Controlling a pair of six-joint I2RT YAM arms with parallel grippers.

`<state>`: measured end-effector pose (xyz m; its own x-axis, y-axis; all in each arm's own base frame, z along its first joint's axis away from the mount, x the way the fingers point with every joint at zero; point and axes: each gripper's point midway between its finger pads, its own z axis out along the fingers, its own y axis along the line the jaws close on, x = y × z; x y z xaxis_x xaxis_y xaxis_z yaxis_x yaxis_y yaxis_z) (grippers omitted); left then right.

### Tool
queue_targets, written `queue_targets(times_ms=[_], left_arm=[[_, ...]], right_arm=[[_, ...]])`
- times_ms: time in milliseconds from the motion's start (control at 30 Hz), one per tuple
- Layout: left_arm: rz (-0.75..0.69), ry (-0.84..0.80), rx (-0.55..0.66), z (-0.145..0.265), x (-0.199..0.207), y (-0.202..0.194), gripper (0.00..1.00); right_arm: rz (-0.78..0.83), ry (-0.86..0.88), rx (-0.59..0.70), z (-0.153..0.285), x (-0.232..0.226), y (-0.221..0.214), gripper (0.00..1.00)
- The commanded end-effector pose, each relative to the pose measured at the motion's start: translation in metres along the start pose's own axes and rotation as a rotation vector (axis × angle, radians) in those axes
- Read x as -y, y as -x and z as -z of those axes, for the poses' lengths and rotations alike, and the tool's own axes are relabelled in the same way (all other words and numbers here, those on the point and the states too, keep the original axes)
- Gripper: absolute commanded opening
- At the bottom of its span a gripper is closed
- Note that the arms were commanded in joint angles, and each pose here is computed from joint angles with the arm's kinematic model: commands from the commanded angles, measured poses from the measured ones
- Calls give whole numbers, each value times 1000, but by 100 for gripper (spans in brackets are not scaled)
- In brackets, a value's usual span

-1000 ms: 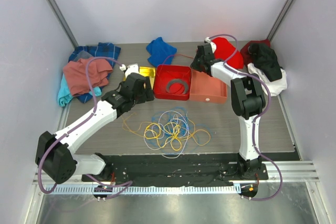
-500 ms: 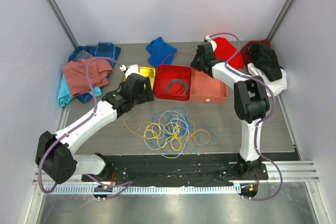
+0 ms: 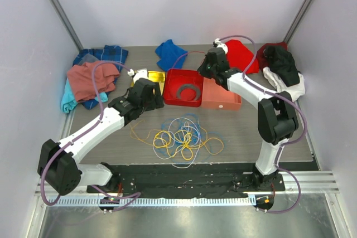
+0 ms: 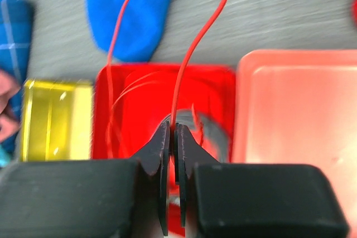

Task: Untangle the cables

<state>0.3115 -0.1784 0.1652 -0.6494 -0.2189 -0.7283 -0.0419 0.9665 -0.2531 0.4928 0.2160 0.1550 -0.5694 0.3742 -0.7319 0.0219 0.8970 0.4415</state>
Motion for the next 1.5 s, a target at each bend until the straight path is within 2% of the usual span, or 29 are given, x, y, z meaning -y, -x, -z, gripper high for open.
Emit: queue_targets(times_ms=[0,233,467,733,967,1067,1100,1167,1200,1300,1467], left_arm=[[25,-43,40,4,9,11,75],[30,-53,28,5,10,8,74],[40,-62,23,10,11,8,74],[48,-66,25,13,10,7,74],[51,-65,31,16,8,8,74],[49,-66,35,17,8,8,74],[50,-66,35,17,8,9,74],[46,-64,32,17,7,8,74],[46,-65,35,18,7,9,74],[43,-66,31,17,8,8,74],[42,-71,24,17,9,7,74]], right_arm=[[42,104,23,27,-40,-4,1],[56,123,-112,33,-43,-66,1],[3,195,-218,44,-55,-102,1],[-57,270,-232,42,-76,-98,1],[-48,248,-262,13,-79,-104,1],[-22,234,-287,7,-80,-105,10],[-13,233,-288,5,-82,-103,18],[16,205,-296,5,-76,-104,24],[26,195,-290,7,-75,-101,30],[78,129,-295,12,-62,-102,36],[133,39,-257,25,-41,-91,39]])
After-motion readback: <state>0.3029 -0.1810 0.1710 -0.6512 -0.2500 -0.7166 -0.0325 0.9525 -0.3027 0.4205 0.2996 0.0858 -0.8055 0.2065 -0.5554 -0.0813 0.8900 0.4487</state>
